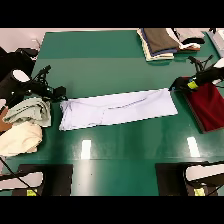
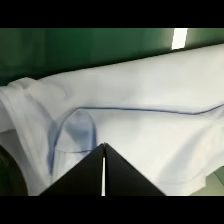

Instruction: Fold the shirts.

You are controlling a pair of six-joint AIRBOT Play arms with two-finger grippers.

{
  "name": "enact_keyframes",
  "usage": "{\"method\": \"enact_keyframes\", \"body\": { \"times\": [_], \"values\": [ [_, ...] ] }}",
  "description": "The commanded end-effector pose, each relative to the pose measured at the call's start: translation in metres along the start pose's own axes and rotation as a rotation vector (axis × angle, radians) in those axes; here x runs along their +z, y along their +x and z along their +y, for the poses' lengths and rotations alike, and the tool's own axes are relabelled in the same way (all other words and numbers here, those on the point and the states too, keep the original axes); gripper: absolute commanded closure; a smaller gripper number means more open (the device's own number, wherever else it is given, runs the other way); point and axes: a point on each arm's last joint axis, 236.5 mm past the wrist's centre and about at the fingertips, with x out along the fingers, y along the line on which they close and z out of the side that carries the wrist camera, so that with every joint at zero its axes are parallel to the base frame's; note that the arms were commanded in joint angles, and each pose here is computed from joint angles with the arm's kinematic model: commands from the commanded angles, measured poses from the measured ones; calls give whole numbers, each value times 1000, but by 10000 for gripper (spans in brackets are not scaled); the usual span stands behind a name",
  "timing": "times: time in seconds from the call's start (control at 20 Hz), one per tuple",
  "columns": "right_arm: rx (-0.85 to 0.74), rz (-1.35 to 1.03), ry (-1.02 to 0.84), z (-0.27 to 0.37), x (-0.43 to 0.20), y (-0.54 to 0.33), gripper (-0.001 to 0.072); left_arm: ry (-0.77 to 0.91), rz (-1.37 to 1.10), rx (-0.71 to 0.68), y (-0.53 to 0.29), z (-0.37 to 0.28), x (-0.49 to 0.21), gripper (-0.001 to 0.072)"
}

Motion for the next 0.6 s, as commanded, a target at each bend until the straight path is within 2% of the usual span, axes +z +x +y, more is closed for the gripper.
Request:
{"method": "enact_keyframes", "body": {
  "times": [0.0, 0.3, 0.35, 0.4, 0.45, 0.5, 0.55],
  "values": [
    [48, 51, 98, -39, -20, -2, 156, -13, -9, -101, 1, -30, 5, 684],
    [239, 147, 215, -40, -50, 59, 165, 92, -51, -138, 38, -107, -4, 684],
    [243, 167, 206, -36, -52, 68, 283, 101, -58, -145, 46, -120, -7, 684],
    [243, 175, 172, -31, -52, 74, 438, 104, -63, -153, 55, -133, -11, 684],
    [242, 172, 135, -24, -48, 74, 642, 111, -65, -161, 65, -146, -15, 684],
    [247, 158, 105, -15, -40, 67, 695, 127, -57, -168, 78, -158, -20, 685],
    [270, 123, 72, 0, -28, 52, 695, 151, -40, -174, 89, -170, -24, 685]
  ]
}}
